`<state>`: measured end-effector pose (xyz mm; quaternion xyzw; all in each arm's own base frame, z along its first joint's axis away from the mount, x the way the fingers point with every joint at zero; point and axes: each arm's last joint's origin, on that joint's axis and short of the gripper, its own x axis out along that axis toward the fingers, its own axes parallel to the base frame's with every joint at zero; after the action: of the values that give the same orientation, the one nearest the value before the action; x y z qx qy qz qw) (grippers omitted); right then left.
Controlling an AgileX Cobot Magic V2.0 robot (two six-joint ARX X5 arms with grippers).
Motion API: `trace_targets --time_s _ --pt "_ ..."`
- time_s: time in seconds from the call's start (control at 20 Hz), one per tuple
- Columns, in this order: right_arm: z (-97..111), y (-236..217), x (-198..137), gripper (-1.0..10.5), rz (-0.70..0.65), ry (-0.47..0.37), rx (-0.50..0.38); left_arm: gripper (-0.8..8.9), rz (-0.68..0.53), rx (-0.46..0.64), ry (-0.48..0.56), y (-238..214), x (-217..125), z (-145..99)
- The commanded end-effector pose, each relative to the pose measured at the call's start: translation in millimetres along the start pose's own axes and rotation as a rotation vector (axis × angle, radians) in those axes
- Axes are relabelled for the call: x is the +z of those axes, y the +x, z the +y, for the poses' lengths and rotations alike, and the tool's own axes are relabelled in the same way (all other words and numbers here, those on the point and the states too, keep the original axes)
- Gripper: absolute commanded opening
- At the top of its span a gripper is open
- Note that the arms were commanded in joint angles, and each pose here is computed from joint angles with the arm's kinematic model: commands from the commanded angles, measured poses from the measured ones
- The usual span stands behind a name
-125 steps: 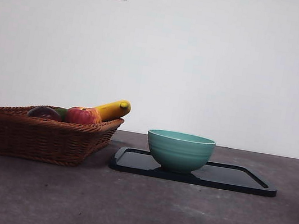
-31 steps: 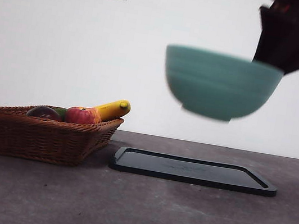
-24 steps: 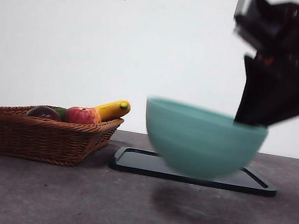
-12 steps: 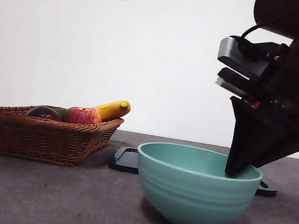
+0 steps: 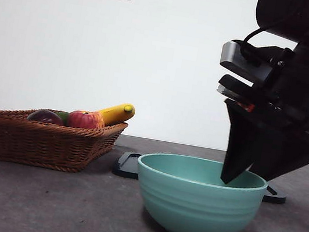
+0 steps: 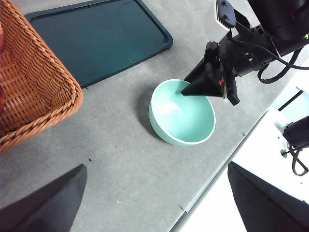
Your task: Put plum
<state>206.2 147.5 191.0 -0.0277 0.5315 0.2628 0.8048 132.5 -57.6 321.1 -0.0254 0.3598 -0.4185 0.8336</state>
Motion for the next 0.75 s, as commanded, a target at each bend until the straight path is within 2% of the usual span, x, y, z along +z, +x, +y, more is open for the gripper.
trace_targets --time_s 0.05,0.25,0.45,0.65,0.75 --pt "3.5 -1.9 2.6 2.7 -0.015 0.011 0.008 4.63 -0.009 -0.008 0.022 -1.5 3.8 -1.6" --pt "8.1 -28.9 11.3 2.7 -0.094 0.0 0.005 4.63 -0.009 -0.008 0.022 -1.5 3.8 -1.6" --pt "14.5 -77.5 23.1 2.7 -0.203 -0.047 -0.017 4.63 -0.009 -0.008 0.022 -1.5 3.8 -1.6" --pt "24.8 -132.0 29.4 2.7 -0.354 -0.107 0.015 4.63 -0.008 -0.008 0.021 -1.5 3.7 -1.6" --pt "29.1 -153.7 25.7 2.7 -0.388 -0.123 0.071 4.63 -0.006 -0.008 0.019 -1.5 3.6 -1.6"
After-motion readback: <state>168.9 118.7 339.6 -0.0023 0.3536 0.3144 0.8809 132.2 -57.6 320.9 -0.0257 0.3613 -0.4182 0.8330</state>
